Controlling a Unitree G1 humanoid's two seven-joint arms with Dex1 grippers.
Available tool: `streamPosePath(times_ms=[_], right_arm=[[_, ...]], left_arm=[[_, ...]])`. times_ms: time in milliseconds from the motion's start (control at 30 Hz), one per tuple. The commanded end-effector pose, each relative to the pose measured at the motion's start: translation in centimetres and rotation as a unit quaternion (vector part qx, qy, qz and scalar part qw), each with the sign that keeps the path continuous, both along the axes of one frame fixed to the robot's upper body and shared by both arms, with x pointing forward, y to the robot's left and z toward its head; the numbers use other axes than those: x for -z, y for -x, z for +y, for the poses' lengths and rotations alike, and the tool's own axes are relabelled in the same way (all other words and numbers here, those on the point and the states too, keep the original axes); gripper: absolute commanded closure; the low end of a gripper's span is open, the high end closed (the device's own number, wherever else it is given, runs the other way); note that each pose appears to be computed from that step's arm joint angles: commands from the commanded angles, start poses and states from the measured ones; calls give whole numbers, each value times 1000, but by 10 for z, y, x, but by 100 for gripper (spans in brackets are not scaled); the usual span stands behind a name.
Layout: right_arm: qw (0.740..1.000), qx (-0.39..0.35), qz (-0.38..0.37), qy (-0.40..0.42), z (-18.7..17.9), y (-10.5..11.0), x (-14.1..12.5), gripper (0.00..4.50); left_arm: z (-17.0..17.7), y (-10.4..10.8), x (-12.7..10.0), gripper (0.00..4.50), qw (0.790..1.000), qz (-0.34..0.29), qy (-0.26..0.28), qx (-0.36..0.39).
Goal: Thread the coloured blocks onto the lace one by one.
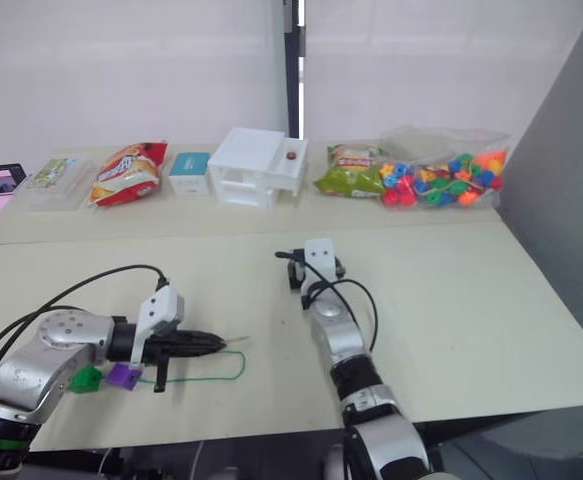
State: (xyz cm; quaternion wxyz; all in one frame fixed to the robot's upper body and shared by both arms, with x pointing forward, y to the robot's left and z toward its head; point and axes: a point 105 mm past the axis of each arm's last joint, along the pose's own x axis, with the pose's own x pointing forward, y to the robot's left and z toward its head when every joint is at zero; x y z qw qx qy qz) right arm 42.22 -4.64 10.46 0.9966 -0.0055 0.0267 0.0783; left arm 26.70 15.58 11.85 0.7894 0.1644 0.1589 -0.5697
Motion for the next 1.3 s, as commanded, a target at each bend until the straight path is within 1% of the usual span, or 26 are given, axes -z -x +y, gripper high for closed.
streamPosePath(times_ms=[33,133,200,233,333,367,400,533,633,767,833,900,933,1100,1200,1267,1300], right_arm=[[999,-39,-19,-33,29,1,-18,4],[998,-50,-23,-39,32,2,-20,86],[997,-60,-27,-44,35,4,-22,160],[997,-62,-27,-48,35,5,-22,186],[995,-73,-39,-56,37,8,-26,293],[994,-76,-42,-59,37,9,-28,322],[994,-78,-44,-60,37,9,-28,332],[991,-96,-60,-72,38,18,-35,332],[989,-108,-74,-72,31,44,-41,332],[990,-127,-57,-39,15,108,-31,332],[990,-134,-42,-31,11,132,-25,332],[989,-143,-22,-2,5,155,-12,332],[990,-143,-6,-1,2,164,-5,332],[989,-143,45,-1,1,182,14,332],[985,-125,114,23,-5,186,41,332],[978,-118,167,30,-8,190,60,332],[977,-119,177,27,-7,192,64,332]], left_arm=[[2,1,-9,450,1000,-24,0,6],[2,2,-8,450,1000,-24,2,7],[1,2,-7,450,1000,-23,3,9],[1,2,-7,450,1000,-23,3,10],[0,2,-6,450,1000,-22,4,11],[0,3,-5,450,1000,-21,4,12],[-1,3,-5,450,1000,-21,4,13],[-1,4,-4,450,1000,-18,4,15],[0,5,-2,450,1000,-15,4,16],[-1,3,1,450,1000,-11,7,21],[-3,3,1,450,1000,-9,8,27],[-6,3,0,450,999,-6,9,37],[-8,3,-1,450,999,-3,8,42],[-13,3,-7,450,998,1,3,56],[-18,1,-13,450,998,0,3,60],[-19,1,-16,450,998,0,3,61],[-19,1,-16,450,998,0,3,62]])
